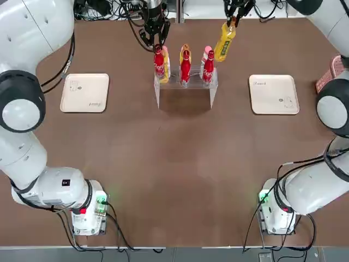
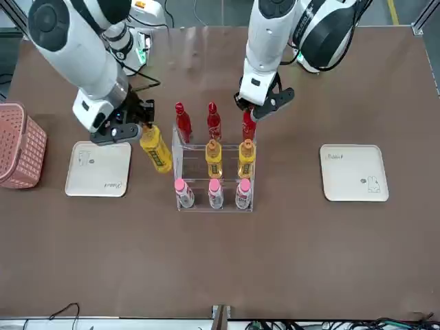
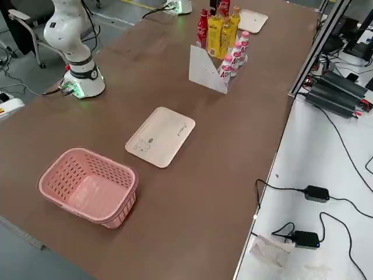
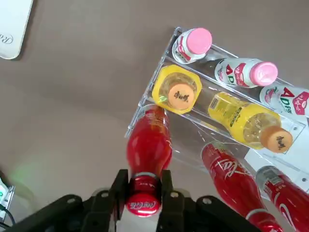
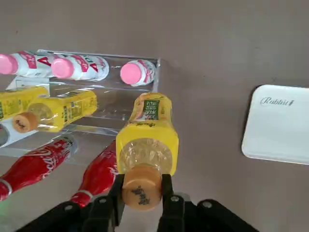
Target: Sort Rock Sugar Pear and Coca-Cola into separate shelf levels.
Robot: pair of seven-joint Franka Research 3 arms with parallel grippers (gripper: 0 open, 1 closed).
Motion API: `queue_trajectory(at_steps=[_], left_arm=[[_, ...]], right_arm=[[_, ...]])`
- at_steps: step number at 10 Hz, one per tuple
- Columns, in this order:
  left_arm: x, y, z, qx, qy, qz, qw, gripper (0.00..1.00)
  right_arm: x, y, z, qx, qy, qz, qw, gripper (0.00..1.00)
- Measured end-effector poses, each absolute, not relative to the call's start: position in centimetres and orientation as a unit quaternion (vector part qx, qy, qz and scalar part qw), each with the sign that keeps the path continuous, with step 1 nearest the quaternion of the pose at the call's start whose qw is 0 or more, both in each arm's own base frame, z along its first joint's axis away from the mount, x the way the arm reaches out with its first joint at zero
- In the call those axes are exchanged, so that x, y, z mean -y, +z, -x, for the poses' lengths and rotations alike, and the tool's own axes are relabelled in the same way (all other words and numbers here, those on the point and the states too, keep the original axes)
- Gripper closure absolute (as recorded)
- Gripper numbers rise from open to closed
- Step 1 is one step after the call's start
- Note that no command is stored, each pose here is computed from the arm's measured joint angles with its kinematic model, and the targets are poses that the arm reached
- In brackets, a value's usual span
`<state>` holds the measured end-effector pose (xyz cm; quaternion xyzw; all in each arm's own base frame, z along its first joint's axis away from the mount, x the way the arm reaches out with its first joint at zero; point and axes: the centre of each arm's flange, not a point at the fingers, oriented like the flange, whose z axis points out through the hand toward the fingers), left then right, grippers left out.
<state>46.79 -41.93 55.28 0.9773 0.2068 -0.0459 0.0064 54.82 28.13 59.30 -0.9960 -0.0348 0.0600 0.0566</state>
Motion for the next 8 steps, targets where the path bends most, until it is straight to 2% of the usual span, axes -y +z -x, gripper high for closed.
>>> queue_trajectory(at_steps=[4, 8], left_arm=[[41.9, 55.0, -46.4, -0.203, -0.054, -0.978, -0.006, 0.68], [41.8, 55.4, -46.1, -0.201, -0.057, -0.978, -0.006, 0.68]], right_arm=[[-29.8, 60.7, -54.1, 0.025, 0.058, 0.995, 0.079, 0.66], [-32.4, 56.7, -54.6, 0.017, 0.110, 0.989, 0.094, 0.66]])
